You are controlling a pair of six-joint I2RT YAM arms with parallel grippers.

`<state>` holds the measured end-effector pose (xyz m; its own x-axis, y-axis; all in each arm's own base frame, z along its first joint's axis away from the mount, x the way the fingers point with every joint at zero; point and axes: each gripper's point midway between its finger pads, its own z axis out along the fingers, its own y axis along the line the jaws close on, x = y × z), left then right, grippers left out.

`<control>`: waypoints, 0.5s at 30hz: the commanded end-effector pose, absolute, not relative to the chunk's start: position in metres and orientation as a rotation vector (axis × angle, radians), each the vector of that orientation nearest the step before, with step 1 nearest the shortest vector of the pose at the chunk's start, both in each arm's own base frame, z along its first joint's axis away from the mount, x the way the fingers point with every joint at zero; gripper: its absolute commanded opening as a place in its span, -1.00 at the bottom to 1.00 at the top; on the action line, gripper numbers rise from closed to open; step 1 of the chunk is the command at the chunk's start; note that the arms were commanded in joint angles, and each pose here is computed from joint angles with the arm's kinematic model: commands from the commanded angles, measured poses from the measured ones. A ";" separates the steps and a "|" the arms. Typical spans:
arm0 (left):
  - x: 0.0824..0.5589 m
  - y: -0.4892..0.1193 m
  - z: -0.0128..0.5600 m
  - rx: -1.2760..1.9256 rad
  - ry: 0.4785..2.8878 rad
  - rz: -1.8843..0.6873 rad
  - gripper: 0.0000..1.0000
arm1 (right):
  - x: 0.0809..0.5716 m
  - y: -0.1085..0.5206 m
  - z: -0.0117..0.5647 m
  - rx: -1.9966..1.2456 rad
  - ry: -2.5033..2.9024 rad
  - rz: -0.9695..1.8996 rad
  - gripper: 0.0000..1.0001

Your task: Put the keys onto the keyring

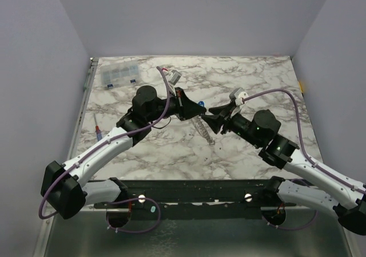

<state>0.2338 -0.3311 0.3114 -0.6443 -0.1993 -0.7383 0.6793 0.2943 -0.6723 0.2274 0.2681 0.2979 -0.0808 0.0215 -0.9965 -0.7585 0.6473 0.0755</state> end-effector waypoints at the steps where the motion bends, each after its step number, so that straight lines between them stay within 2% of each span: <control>1: 0.204 -0.328 0.367 0.567 1.528 -1.560 -1.00 | 0.237 0.261 0.308 -0.486 1.538 0.744 0.12; 3: 0.198 -0.327 0.373 0.597 1.504 -1.575 -1.00 | 0.235 0.262 0.305 -0.498 1.537 0.753 0.18; 11: 0.172 -0.323 0.385 0.771 1.410 -1.604 -1.00 | 0.201 0.268 0.318 -0.720 1.419 0.821 0.18; 15: 0.164 -0.323 0.387 0.832 1.387 -1.618 -1.00 | 0.190 0.266 0.327 -0.764 1.363 0.839 0.12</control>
